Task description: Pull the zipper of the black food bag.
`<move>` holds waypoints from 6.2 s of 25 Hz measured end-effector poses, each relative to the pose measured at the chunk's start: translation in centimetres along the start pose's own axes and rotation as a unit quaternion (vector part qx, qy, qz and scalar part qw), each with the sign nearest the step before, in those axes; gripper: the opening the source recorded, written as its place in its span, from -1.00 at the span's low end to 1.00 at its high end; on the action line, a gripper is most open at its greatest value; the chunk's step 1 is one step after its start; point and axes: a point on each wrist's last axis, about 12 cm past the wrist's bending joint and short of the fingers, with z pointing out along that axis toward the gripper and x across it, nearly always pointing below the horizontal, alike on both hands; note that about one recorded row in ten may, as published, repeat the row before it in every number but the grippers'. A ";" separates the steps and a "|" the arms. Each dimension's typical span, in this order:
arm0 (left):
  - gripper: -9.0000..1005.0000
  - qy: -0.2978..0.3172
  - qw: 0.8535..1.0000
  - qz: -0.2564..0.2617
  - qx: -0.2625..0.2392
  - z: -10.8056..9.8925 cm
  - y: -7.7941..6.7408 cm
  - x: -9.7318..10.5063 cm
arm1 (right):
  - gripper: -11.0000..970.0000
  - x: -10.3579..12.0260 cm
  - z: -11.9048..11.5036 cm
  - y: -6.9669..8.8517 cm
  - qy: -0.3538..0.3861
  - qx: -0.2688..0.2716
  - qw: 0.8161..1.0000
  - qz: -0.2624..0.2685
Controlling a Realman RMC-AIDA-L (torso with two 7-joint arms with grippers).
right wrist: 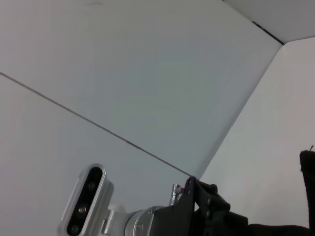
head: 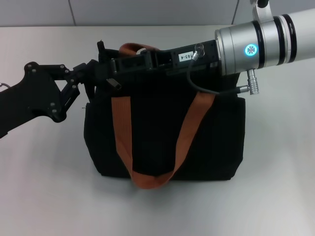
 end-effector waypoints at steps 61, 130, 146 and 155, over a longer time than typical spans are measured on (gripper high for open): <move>-0.95 -0.015 1.000 -0.005 -0.021 -0.3 0.3 -0.2 | -0.98 -1.2 -0.9 0.2 0.034 0.091 0.993 -0.065; -0.95 -0.024 0.999 -0.008 -0.027 0.1 0.5 -0.4 | -0.54 -0.9 -1.7 1.0 0.032 0.101 0.990 -0.095; -0.95 -0.031 0.999 -0.007 -0.025 0.4 0.5 -0.5 | -0.55 -0.9 -1.5 0.7 0.042 0.122 0.986 -0.104; -0.95 -0.031 0.999 -0.008 -0.026 0.5 0.5 -0.5 | -0.43 -1.1 -1.8 1.0 0.039 0.121 0.985 -0.113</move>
